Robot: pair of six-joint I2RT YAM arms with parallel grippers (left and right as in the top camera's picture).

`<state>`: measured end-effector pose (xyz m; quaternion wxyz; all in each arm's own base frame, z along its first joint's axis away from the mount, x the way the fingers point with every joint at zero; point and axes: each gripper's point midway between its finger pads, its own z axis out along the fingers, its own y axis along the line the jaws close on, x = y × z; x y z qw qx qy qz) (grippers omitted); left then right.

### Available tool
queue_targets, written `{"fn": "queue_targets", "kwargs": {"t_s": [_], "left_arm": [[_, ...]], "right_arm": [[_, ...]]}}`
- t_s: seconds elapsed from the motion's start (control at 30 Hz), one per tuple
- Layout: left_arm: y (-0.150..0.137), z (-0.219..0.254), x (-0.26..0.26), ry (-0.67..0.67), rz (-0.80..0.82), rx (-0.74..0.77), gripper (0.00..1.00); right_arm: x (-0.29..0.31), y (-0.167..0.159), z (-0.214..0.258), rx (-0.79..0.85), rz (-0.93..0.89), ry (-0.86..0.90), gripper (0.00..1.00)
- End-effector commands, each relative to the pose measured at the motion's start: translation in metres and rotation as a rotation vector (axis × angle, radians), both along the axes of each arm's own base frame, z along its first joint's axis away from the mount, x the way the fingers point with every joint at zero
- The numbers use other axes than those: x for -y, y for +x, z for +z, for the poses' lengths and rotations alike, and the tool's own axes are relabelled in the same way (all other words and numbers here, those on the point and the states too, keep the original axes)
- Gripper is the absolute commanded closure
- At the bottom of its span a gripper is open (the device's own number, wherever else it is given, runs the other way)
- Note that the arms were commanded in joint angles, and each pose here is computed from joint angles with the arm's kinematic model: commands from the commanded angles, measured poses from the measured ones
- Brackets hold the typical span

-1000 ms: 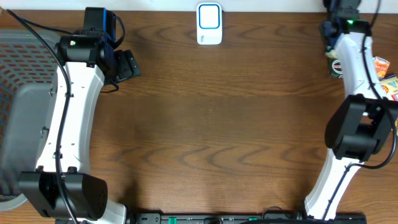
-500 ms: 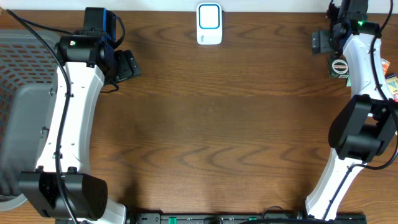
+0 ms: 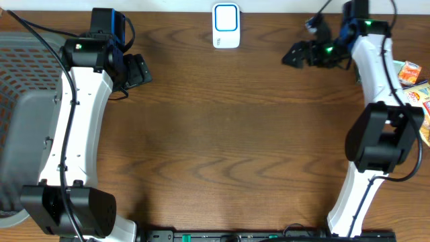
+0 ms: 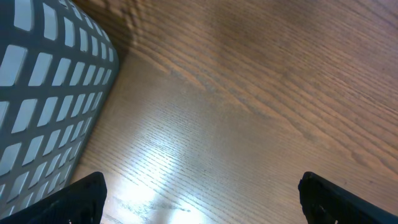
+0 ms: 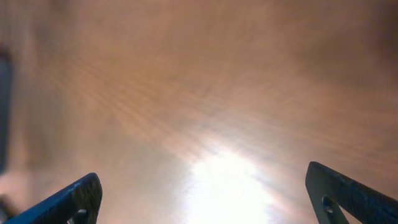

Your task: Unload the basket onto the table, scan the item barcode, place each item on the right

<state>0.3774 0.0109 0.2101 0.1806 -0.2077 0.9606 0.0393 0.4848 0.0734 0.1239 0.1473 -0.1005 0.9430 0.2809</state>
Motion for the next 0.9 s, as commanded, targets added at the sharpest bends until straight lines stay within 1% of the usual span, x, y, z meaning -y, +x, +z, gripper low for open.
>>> {"fn": "queue_targets", "kwargs": {"t_s": [0.0,0.07,0.27,0.53,0.63,0.87], "left_arm": [[0.0,-0.001,-0.004,0.016,0.006,-0.005,0.02],[0.0,-0.001,-0.004,0.016,0.006,-0.005,0.02],[0.0,-0.001,-0.004,0.016,0.006,-0.005,0.02],[0.0,-0.001,-0.004,0.016,0.006,-0.005,0.02],[0.0,-0.001,-0.004,0.016,0.006,-0.005,0.02],[0.0,-0.001,-0.004,0.016,0.006,-0.005,0.02]], "right_arm": [[-0.026,-0.019,0.0,-0.091,0.021,0.045,0.01],[-0.032,-0.029,0.0,-0.141,0.018,0.046,0.01],[-0.025,-0.049,0.01,-0.203,0.0,0.017,0.01],[-0.011,-0.088,0.042,-0.261,-0.014,-0.068,0.01],[-0.011,-0.103,0.062,-0.246,0.0,-0.091,0.01],[-0.018,-0.141,0.116,-0.119,0.027,-0.121,0.01]]}}
